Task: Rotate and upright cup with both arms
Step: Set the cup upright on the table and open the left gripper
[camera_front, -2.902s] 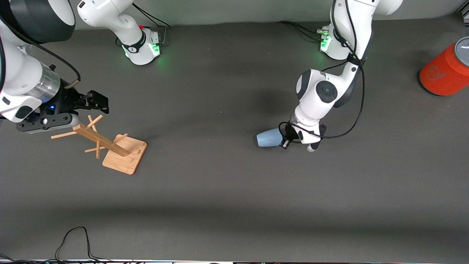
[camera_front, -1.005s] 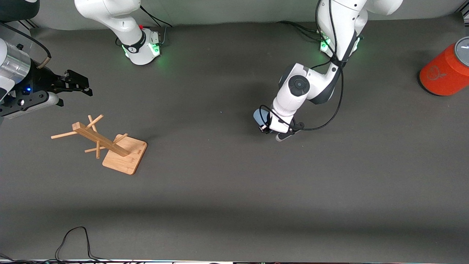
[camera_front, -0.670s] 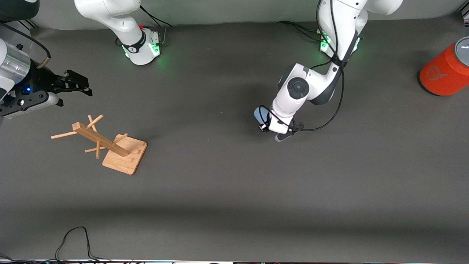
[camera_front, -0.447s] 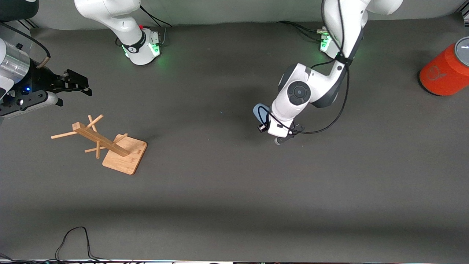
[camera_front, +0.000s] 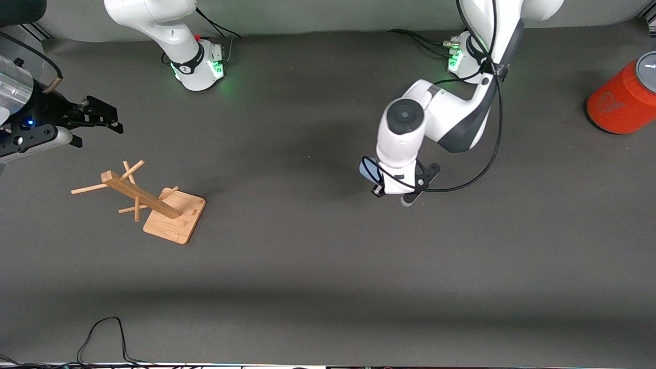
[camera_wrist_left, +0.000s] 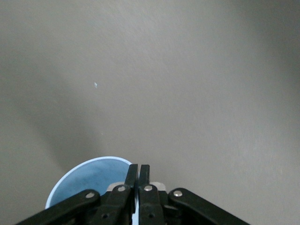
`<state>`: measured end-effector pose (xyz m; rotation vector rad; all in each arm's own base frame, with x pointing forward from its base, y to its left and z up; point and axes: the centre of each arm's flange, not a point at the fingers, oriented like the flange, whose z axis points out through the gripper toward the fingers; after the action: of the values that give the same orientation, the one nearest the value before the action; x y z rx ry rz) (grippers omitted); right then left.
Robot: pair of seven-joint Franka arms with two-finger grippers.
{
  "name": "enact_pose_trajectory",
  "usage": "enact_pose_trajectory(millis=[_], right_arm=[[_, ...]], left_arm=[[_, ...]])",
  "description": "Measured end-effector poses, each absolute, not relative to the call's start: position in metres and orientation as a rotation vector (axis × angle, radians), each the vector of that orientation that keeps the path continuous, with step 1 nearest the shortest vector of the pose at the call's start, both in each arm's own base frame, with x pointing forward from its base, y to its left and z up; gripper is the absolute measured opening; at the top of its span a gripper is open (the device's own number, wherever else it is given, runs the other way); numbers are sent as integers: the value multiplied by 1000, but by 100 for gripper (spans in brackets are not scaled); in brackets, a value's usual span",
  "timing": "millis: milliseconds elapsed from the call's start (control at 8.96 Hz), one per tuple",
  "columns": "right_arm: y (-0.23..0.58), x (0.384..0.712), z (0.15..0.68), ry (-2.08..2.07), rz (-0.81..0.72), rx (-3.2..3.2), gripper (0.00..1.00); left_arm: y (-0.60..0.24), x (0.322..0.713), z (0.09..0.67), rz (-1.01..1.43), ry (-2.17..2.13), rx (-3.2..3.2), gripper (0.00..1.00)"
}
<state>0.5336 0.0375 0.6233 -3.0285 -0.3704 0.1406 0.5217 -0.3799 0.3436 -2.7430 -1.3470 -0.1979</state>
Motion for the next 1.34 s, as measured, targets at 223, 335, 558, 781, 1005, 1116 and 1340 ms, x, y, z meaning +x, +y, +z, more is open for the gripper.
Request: enact_pose_trajectory(millis=[223,335,558,781,1005,1116,1340], right_arm=[[32,534,624,-355,139,-3030,100],[32,534,624,-355,137,-3030,100],[32,534,624,-354,133,-3030,100],[32,534,624,-354,130,-3031,100],[32,535,626,-354,122,-3031,100],[32,535,626,-354,121,-3032,100],[32,535,627,-354,118,-3032,100]], left_arm=[[-403,493,333,-430,-1444,-2507,4],[-415,478,320,-514,-1476,-2421,4],[-443,458,296,-616,-1507,-2268,4],[-475,448,271,-696,-1505,-2139,4],[-492,434,242,-781,-1518,-2063,4],[-495,431,234,-801,-1523,-2041,5],[-493,436,237,-811,-1536,-2027,41]])
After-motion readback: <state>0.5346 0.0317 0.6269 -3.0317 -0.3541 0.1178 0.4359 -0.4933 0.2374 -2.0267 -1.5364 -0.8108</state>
